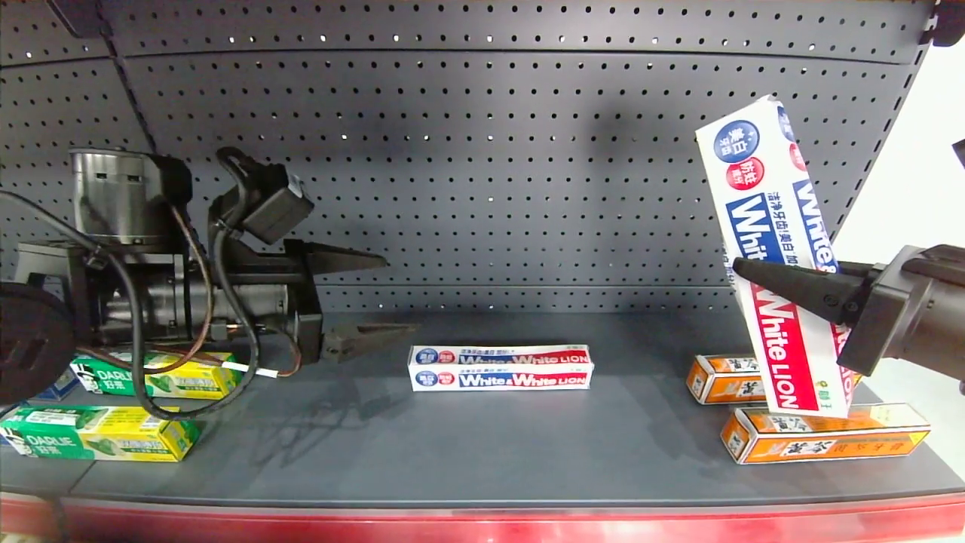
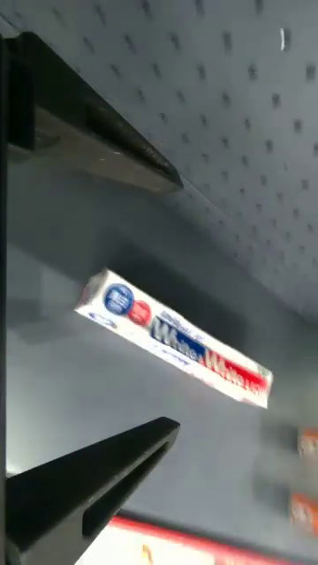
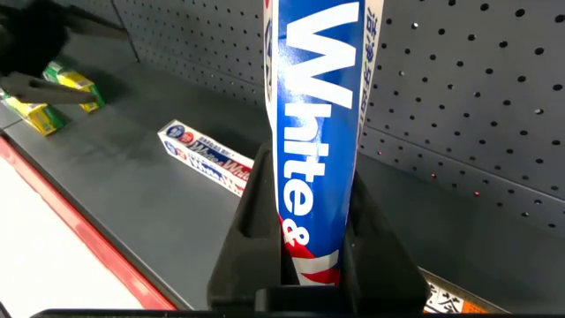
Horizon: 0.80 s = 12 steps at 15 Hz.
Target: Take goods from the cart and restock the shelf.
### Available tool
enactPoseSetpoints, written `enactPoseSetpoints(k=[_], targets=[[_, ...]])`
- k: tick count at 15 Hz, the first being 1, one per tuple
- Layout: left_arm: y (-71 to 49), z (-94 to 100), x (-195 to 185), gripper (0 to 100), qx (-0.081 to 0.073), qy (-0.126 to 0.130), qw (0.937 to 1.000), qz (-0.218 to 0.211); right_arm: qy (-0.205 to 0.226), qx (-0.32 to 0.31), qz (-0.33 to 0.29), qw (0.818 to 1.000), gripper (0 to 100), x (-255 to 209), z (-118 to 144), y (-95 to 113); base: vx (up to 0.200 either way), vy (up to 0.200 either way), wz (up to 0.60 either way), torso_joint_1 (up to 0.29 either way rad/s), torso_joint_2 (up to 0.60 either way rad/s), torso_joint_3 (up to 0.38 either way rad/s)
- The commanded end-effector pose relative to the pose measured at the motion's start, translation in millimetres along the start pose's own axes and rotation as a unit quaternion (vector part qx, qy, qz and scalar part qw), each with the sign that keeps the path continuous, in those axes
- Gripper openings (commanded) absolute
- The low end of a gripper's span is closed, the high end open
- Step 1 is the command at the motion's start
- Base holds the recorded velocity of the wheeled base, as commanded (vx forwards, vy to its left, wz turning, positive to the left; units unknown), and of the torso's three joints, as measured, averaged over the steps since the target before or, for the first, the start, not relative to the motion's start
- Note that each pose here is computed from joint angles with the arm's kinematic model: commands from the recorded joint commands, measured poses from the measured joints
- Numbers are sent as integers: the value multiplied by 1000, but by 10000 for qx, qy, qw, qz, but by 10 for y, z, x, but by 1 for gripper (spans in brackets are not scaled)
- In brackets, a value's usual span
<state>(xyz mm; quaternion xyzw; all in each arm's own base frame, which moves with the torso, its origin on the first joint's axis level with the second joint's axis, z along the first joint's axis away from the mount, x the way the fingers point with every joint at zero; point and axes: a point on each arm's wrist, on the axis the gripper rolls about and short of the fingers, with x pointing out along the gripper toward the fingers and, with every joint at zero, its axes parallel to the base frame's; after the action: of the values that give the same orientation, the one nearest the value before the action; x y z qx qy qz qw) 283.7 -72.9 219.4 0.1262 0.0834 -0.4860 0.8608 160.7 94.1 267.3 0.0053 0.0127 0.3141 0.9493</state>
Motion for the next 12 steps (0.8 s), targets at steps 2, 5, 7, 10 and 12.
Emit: enactPoseSetpoints(k=[2, 5, 7, 10, 12], targets=[[198, -169, 218, 100, -131, 71, 9996, -253, 11, -7, 2, 10000, 0, 2, -9, 0, 0, 0, 0, 0, 0, 0], [293, -169, 408, 100, 145, -39, 9987, -484, 18, 1, 2, 10000, 0, 11, -10, -1, 0, 0, 0, 0, 0, 0], [293, -209, 493, 100, 172, 81, 9979, -616, 18, 1, 2, 10000, 0, 15, -9, -1, 0, 0, 0, 0, 0, 0], [279, -170, 510, 100, 86, 240, 9969, -746, 56, 6, 2, 10000, 0, 14, -31, -2, 0, 0, 0, 0, 0, 0], [258, -195, 507, 100, 193, 398, 9954, -848, 72, 0, 2, 10000, 0, 14, -37, -2, 0, 0, 0, 0, 0, 0]])
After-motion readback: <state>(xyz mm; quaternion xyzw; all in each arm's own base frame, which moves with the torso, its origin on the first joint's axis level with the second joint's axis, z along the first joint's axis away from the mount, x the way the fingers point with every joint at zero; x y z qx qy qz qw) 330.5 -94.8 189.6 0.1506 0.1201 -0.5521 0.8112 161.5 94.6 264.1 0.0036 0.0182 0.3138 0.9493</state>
